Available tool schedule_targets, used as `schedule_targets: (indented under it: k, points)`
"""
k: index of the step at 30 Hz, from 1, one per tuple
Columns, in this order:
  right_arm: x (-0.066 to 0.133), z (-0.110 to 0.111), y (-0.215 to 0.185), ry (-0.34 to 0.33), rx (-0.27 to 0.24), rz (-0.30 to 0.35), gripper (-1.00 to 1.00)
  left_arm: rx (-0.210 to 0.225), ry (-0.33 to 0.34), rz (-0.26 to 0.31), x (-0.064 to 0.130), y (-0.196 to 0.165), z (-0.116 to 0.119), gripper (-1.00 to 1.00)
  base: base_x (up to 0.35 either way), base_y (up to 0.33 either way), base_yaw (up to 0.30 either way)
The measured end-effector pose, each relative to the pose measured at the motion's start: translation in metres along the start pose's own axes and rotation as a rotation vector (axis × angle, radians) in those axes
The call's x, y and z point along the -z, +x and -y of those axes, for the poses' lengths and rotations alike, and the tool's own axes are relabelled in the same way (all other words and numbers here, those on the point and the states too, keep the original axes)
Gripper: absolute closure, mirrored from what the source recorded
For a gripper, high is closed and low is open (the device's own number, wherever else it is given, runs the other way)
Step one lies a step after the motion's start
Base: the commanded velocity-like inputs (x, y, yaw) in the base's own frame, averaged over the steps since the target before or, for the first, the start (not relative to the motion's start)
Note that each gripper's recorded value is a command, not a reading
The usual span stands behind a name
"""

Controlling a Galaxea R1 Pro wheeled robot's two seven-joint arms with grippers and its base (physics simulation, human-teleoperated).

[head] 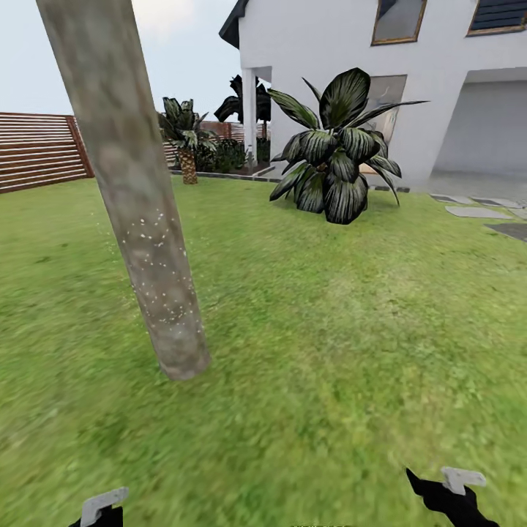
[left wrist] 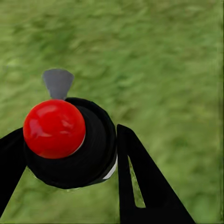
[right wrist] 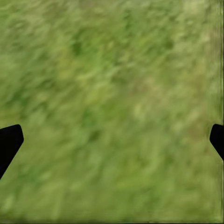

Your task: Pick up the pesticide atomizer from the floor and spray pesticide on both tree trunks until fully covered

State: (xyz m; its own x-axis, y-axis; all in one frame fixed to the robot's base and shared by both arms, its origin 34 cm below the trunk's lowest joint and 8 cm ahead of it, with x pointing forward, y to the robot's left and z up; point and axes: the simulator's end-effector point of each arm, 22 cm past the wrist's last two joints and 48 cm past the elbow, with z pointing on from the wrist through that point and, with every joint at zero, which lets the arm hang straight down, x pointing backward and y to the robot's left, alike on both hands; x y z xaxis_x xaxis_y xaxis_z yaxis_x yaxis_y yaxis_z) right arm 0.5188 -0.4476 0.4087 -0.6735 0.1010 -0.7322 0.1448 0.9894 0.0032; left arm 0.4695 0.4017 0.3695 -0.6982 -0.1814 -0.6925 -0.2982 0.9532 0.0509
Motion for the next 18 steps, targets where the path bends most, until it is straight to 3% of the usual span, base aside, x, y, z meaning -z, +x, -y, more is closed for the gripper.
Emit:
schedule_targets:
  k: [3,8,18]
  points:
    - [0.002,0.009,-0.001,0.02,-0.02,0.006,-1.0,0.009,0.027,-0.006,0.001,0.009,0.014,1.0,0.0,0.0,-0.299]
    - [0.012,0.046,0.002,0.114,-0.139,0.033,-1.0,0.013,0.036,-0.009,0.001,0.012,0.018,1.0,0.0,0.0,-0.3]
    - [0.014,0.05,0.001,0.12,-0.144,0.035,-1.0,0.02,0.043,-0.013,0.002,0.015,0.024,1.0,0.0,0.0,-0.3]
